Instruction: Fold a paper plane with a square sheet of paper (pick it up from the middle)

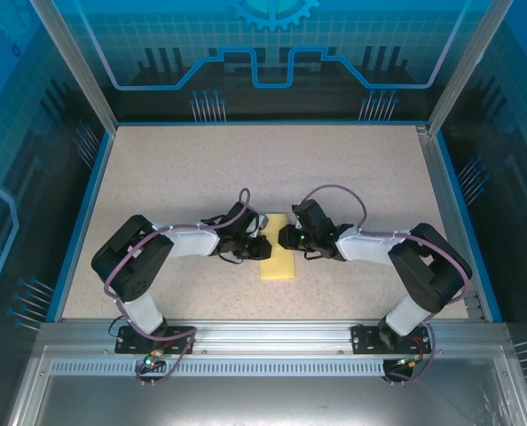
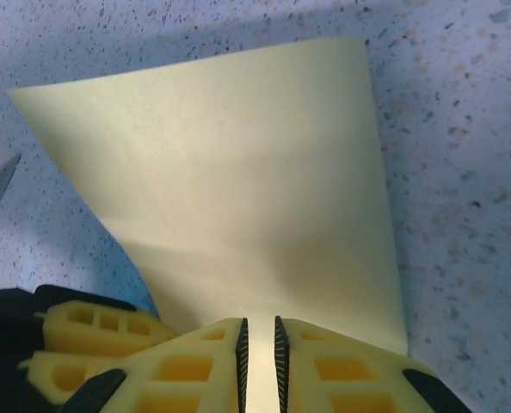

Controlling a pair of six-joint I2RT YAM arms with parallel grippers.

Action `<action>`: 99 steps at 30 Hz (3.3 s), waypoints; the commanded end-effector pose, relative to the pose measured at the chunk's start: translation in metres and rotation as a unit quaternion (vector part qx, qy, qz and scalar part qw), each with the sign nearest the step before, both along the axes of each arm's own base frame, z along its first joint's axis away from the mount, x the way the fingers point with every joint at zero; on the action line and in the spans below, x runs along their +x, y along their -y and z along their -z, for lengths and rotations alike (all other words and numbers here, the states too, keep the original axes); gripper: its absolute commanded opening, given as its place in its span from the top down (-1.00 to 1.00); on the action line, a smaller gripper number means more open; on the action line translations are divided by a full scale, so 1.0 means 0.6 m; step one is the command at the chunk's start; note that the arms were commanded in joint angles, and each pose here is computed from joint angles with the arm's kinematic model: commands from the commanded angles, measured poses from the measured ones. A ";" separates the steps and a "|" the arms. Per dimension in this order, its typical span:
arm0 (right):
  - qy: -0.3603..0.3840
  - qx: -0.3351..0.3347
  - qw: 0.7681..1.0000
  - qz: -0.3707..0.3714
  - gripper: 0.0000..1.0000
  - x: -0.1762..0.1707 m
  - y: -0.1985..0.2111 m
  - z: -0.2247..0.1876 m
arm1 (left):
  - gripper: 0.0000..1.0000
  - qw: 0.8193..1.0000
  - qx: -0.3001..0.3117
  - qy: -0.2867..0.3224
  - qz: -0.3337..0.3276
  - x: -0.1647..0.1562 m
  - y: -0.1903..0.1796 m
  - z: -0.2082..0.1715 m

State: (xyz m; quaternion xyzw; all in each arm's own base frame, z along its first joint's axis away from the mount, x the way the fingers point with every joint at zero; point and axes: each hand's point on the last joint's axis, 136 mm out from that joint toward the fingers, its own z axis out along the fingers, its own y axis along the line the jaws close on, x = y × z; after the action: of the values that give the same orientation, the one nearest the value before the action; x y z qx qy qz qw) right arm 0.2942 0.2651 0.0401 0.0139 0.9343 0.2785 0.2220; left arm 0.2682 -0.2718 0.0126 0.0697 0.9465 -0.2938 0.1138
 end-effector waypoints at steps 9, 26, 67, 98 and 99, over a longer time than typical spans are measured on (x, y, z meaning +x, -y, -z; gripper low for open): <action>-0.019 -0.012 0.999 0.036 0.63 0.049 0.016 0.047 | 0.66 0.996 0.075 -0.050 -0.005 -0.049 -0.057 0.057; -0.034 -0.071 0.991 0.104 0.63 0.067 0.120 0.075 | 0.66 0.996 0.080 -0.049 -0.001 -0.051 -0.061 0.056; -0.018 -0.072 0.996 0.053 0.66 0.091 0.061 0.071 | 0.66 0.995 0.084 -0.053 0.003 -0.055 -0.064 0.058; 0.007 0.042 0.999 0.009 0.66 0.087 -0.036 -0.001 | 0.66 0.995 0.083 -0.054 0.010 -0.054 -0.061 0.054; 0.010 0.042 0.999 0.010 0.66 0.096 -0.040 -0.001 | 0.66 0.995 0.083 -0.054 0.010 -0.055 -0.063 0.053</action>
State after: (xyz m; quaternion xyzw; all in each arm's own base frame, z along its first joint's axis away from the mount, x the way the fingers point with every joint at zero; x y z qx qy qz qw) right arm 0.3416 0.2746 0.0379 0.0297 0.9257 0.2976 0.2314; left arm 0.2681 -0.2664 0.0125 0.0817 0.9483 -0.2809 0.1234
